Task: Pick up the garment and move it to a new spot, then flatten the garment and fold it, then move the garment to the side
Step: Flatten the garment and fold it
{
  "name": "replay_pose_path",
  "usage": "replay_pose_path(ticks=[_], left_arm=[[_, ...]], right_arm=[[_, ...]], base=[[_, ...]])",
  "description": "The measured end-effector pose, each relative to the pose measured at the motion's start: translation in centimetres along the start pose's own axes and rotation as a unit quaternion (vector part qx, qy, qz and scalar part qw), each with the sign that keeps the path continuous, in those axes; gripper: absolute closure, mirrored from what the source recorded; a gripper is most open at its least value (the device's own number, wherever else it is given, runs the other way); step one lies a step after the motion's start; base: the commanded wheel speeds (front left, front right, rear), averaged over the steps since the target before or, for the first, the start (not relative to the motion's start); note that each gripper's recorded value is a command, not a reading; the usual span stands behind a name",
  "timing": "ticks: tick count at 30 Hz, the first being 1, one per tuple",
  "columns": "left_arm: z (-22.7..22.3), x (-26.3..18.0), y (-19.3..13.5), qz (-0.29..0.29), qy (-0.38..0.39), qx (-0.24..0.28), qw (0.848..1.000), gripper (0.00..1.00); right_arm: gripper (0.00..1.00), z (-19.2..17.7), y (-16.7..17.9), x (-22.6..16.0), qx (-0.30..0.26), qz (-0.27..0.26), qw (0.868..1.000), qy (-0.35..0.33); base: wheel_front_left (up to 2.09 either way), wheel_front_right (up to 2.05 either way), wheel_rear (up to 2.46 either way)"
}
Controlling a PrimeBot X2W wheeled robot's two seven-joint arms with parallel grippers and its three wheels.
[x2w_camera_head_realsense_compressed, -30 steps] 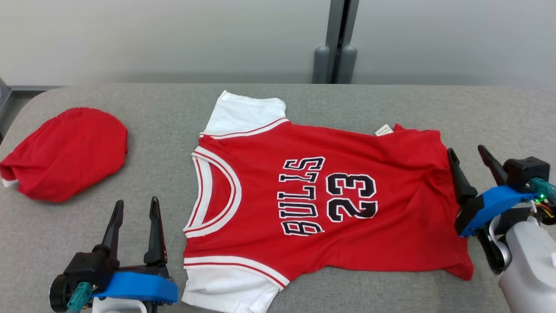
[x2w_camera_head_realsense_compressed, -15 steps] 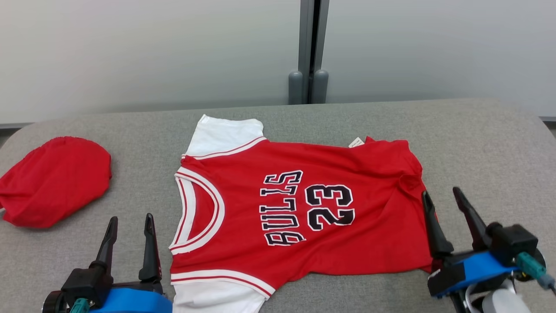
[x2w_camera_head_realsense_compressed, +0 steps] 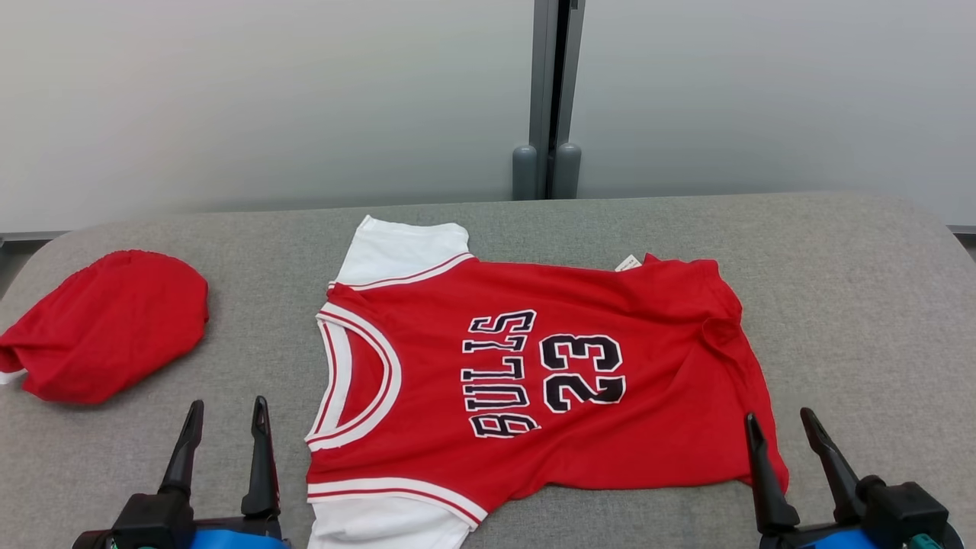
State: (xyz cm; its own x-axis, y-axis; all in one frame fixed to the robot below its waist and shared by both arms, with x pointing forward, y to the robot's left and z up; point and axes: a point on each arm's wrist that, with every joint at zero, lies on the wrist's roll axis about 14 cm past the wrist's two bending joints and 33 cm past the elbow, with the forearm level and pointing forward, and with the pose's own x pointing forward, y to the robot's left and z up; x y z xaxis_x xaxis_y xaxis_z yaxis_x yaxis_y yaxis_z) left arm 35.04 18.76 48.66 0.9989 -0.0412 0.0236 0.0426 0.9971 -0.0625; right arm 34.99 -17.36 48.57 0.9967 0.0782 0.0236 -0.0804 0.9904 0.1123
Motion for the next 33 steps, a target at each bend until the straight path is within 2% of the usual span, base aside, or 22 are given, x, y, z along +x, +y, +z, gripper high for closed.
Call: replay_pose_path(ticks=[19, 33], left_arm=[[-1.4, -0.6, 0.6, 0.01, 0.023, 0.004, 1.0, 0.0], [-8.0, -1.9, -2.3, -0.039, 0.132, -0.013, 0.99, 0.0]], right_arm=[[0.0, -2.0, 0.6, -0.1, -0.001, 0.008, 0.999, 0.032], [0.0, -5.4, -4.0, 1.1, -0.001, -0.062, 0.994, 0.088]], base=[[0.0, 0.0, 0.0], [0.0, 0.0, 0.0]])
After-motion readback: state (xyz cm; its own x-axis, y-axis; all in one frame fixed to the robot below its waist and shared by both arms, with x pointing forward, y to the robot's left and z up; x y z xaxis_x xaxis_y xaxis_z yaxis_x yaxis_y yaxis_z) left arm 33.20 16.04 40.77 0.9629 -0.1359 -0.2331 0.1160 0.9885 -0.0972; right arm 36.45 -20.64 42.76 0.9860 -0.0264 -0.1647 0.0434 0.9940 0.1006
